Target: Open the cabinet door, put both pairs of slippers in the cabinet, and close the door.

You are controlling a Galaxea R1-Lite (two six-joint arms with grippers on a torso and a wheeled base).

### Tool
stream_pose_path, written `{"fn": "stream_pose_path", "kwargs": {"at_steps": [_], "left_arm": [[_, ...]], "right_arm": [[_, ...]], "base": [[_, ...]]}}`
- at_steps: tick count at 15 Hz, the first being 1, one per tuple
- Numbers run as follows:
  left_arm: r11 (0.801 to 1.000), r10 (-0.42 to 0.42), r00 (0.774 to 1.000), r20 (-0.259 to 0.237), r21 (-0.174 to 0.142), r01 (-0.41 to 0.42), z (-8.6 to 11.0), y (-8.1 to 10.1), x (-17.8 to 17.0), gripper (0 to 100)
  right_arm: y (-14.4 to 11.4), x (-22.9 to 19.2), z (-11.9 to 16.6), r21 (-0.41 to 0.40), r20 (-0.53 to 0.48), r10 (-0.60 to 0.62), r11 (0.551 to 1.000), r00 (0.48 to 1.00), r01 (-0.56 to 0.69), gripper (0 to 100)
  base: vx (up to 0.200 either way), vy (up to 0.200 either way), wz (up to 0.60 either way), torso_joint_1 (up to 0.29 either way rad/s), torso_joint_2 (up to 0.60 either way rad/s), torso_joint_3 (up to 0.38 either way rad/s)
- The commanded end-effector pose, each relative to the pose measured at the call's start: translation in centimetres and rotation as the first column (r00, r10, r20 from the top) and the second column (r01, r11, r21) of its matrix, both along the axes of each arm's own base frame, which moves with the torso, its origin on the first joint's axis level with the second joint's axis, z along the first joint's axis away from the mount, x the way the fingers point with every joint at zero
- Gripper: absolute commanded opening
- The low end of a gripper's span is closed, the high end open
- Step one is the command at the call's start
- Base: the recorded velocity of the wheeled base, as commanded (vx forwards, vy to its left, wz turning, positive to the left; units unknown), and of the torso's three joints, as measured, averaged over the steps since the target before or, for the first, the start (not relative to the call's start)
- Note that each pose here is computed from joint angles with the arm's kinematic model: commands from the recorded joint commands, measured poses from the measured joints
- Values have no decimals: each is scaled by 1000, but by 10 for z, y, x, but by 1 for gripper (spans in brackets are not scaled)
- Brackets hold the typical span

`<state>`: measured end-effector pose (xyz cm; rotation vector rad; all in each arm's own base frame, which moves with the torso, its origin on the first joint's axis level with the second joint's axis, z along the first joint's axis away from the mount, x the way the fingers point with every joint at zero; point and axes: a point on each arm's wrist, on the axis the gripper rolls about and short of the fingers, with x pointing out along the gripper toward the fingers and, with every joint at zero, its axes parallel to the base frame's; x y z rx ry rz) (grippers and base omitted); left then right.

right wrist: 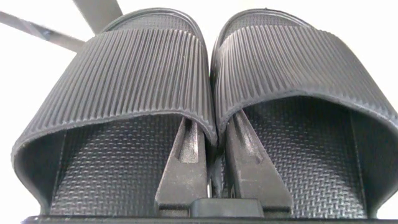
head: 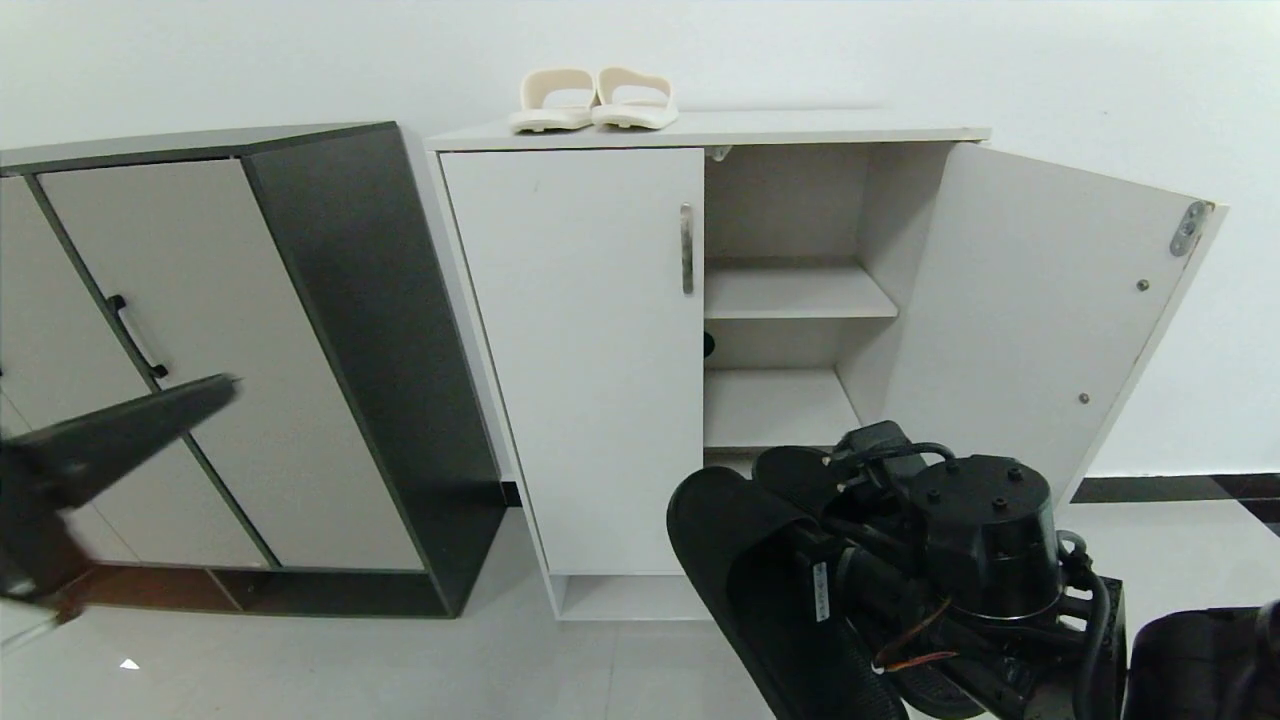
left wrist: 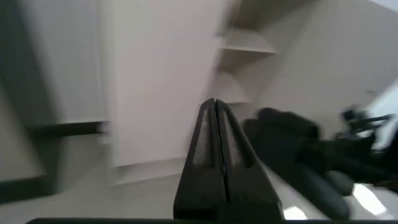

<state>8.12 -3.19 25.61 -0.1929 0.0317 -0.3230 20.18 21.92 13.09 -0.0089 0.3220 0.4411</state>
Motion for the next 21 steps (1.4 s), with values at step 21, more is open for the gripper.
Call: {"fn": "stream_pose_path", "kwargs": {"at_steps": [21], "left_arm": [[940,277,959,65,187,-284,-181,31,-104,0]], "right_arm": [[19,12,-2,-12,43,-58,998,997,58,0]], "base": [[0,0,0,0,0,0]]}}
